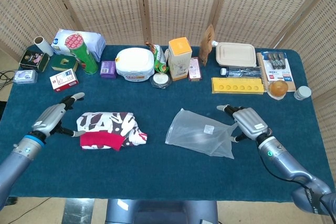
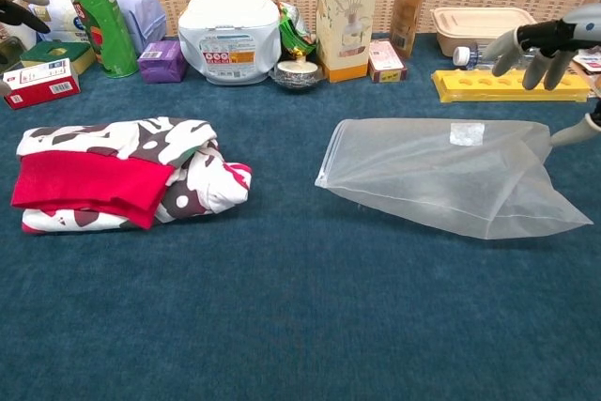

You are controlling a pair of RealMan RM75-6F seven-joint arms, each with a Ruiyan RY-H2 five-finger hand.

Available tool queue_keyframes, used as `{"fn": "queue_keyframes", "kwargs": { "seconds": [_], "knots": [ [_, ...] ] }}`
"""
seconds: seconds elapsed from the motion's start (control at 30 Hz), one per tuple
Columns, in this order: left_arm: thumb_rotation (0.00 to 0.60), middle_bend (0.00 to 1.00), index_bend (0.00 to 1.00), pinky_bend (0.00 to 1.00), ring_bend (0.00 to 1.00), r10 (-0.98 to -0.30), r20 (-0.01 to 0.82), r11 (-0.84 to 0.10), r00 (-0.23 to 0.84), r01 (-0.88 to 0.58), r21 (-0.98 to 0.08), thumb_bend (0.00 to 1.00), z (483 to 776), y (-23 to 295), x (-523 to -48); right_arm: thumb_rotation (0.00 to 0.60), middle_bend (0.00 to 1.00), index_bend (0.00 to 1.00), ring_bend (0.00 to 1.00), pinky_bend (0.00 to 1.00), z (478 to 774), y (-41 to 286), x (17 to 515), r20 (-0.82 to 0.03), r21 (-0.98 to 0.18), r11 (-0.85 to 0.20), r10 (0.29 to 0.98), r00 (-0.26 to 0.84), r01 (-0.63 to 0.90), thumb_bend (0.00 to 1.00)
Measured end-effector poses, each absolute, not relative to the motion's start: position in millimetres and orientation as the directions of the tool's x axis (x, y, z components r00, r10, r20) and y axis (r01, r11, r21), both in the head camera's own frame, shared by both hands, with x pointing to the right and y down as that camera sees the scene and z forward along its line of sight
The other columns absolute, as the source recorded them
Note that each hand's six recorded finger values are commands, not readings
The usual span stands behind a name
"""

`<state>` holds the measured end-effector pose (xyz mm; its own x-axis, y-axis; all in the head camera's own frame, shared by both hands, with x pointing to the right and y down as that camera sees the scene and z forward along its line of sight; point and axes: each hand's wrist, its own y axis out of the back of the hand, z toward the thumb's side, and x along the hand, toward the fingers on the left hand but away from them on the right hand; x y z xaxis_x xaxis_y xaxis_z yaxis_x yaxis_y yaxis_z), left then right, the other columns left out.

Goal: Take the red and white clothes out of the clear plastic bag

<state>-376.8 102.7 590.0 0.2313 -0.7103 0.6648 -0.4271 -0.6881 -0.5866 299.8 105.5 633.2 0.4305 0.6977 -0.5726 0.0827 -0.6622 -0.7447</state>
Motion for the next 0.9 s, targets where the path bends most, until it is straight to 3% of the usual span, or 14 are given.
{"fn": "queue_keyframes", "kwargs": {
  "seconds": [0.13,0.5,0.9],
  "knots": [
    [0.6,0.14,0.02,0.21,0.02,-0.769,0.61,-0.627,0.192,-0.412,-0.661,0.16,576,105,-392,0.6,0.21,0.13,0.31,0.31,623,100,307,-0.52,-0.749,-0.635,0.741,0.425,0.189,0.18],
    [0.6,0.14,0.09,0.21,0.02,-0.884,0.466,-0.443,0.015,-0.341,-0.829,0.18,543,146,-456,0.6,0.37,0.34,0.41,0.36,605,98,362,-0.377,-0.833,-0.47,0.868,0.324,0.292,0.24],
    [0.6,0.14,0.17,0.22,0.02,-0.917,0.381,-0.354,-0.114,-0.205,-0.913,0.19,540,210,-498,0.6,0.39,0.39,0.42,0.36,606,142,435,-0.381,-0.881,-0.41,0.911,0.16,0.238,0.27]
  ]
}}
